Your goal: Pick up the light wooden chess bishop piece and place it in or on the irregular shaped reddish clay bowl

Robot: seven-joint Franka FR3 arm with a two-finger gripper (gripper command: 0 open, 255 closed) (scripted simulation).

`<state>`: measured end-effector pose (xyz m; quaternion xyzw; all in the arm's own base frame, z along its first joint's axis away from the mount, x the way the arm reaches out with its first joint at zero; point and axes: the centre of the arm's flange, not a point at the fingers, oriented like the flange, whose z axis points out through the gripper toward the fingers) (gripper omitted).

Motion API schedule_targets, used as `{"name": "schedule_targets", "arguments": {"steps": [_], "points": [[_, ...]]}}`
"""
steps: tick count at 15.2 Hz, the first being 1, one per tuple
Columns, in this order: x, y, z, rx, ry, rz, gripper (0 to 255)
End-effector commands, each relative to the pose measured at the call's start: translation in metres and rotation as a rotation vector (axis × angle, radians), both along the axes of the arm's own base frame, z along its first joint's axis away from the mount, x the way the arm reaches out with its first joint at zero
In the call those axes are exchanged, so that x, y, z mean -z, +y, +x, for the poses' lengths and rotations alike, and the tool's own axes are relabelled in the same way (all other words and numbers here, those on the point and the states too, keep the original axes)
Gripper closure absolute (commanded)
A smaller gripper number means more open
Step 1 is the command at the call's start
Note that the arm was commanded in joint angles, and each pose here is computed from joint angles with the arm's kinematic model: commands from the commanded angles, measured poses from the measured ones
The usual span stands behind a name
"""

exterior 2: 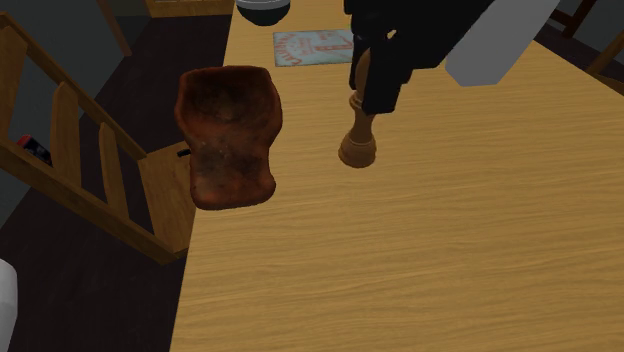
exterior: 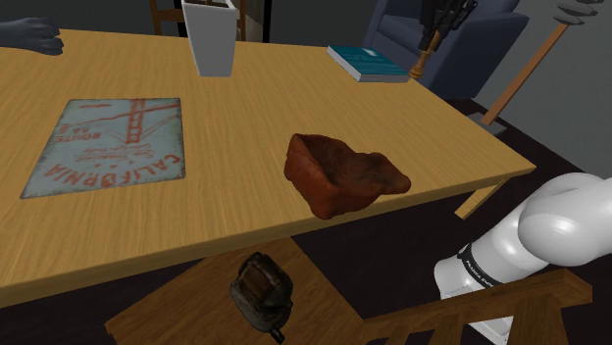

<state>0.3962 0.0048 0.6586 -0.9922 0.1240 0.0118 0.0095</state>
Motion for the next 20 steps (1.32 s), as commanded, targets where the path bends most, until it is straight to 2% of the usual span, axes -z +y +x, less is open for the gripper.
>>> {"name": "schedule_targets", "arguments": {"steps": [1,20], "points": [[-0.001,0.024,-0.007,0.001,0.000,0.000,255],[-0.020,0.265,-0.083,0.001,0.000,0.000,255]]}}
